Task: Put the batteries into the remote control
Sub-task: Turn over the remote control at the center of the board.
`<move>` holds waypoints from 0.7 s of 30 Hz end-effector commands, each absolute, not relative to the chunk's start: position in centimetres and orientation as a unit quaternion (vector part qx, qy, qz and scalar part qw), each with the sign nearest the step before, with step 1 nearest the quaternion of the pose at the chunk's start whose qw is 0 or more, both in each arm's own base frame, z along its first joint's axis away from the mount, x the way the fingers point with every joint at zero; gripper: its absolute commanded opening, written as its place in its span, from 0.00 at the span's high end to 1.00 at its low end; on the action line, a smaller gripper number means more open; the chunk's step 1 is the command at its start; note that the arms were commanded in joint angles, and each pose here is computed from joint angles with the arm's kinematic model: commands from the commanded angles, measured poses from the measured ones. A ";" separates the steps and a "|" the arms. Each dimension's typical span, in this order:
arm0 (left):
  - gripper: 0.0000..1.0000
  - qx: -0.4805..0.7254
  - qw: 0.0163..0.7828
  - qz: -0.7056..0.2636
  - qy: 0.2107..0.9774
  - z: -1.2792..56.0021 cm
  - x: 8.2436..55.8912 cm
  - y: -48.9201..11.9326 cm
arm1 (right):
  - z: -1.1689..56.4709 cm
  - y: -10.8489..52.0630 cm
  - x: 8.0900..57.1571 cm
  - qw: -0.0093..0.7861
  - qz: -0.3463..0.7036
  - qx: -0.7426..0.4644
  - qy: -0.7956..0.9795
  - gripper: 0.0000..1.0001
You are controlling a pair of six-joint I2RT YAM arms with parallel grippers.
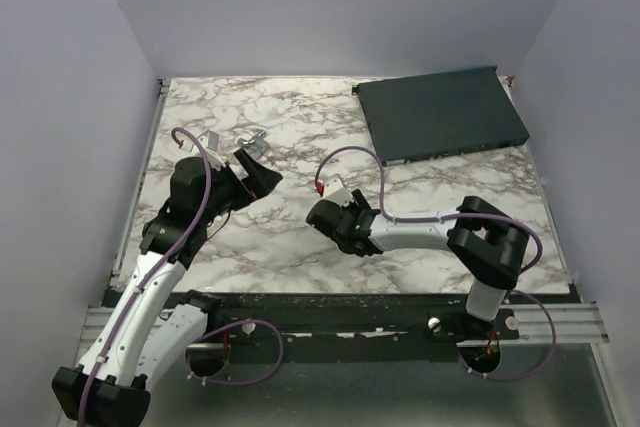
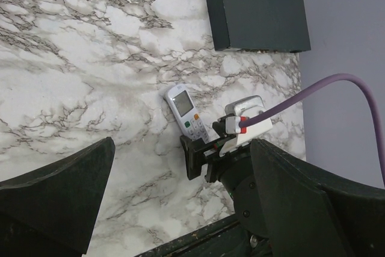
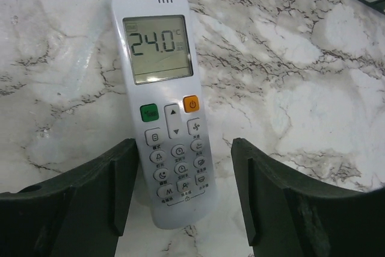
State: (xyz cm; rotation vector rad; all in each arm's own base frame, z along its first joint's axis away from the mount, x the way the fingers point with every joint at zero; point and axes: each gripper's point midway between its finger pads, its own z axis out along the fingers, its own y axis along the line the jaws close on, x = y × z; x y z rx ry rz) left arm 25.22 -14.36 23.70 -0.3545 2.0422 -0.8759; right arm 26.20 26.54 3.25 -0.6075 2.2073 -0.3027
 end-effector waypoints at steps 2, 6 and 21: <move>0.01 -0.142 0.430 -0.360 0.815 23.7 25.0 -14.4 | 1.8 27.7 24.2 0.371 -0.071 -0.268 0.887 0.24; 0.01 -0.144 0.430 -0.355 0.817 23.5 25.0 -14.2 | 2.9 29.2 23.7 0.381 -0.013 -0.263 0.886 0.21; 0.01 -0.144 0.454 -0.333 0.814 23.5 25.3 -13.3 | 14.6 28.5 26.5 0.475 0.180 -0.143 0.850 0.00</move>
